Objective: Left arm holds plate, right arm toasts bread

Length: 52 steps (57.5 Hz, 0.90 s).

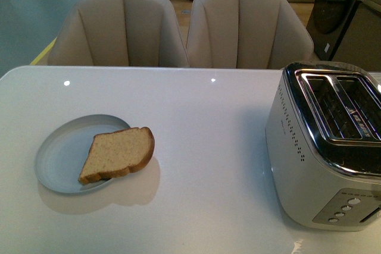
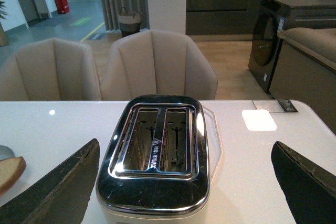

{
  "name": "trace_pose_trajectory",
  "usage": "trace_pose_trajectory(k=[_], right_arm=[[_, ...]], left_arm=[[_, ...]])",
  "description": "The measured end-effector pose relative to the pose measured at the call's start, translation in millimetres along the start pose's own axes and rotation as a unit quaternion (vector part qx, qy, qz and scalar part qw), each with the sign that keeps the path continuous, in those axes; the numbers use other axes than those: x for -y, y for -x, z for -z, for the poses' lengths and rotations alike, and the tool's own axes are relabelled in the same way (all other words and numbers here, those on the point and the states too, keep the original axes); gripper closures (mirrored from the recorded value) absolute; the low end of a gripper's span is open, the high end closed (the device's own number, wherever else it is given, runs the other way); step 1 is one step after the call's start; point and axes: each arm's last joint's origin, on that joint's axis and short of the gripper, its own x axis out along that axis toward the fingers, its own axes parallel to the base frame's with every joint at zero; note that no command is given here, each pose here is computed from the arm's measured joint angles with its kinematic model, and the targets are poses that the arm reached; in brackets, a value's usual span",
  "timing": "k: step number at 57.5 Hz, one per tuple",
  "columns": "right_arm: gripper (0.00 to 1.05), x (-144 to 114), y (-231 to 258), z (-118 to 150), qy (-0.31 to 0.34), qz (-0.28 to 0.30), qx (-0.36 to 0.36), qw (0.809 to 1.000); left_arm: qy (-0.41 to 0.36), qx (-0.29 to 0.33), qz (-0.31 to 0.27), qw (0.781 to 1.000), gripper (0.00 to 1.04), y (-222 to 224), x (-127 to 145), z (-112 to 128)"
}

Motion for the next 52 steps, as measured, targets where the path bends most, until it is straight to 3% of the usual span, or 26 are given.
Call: trace_pose_trajectory(k=[32,33,35,37,40,45,52], right_arm=[[0.09,0.0,0.0,0.0,0.000,0.000,0.000,1.000],[0.09,0.0,0.0,0.0,0.000,0.000,0.000,1.000],[0.09,0.0,0.0,0.0,0.000,0.000,0.000,1.000],[0.09,0.0,0.0,-0.1,0.000,0.000,0.000,1.000],[0.09,-0.1,0.0,0.0,0.000,-0.001,0.000,1.000],[0.09,0.0,0.0,0.0,0.000,-0.001,0.000,1.000],[0.09,0.0,0.0,-0.1,0.000,-0.001,0.000,1.000]], left_arm=[[0.000,-0.002,-0.001,1.000,0.07,-0.1,0.0,0.2],[0.007,-0.024,-0.005,1.000,0.07,-0.4,0.1,1.1],[0.030,-0.151,-0.036,0.987,0.07,-0.7,0.3,-0.5],[0.038,-0.230,-0.045,0.971,0.07,-1.4,0.7,-0.3],[0.040,-0.291,-0.053,0.955,0.07,-1.5,1.1,5.2],[0.048,-0.314,-0.053,0.947,0.07,-4.9,1.6,7.9],[0.065,-0.300,-0.041,0.951,0.07,-25.4,-3.0,-3.0]])
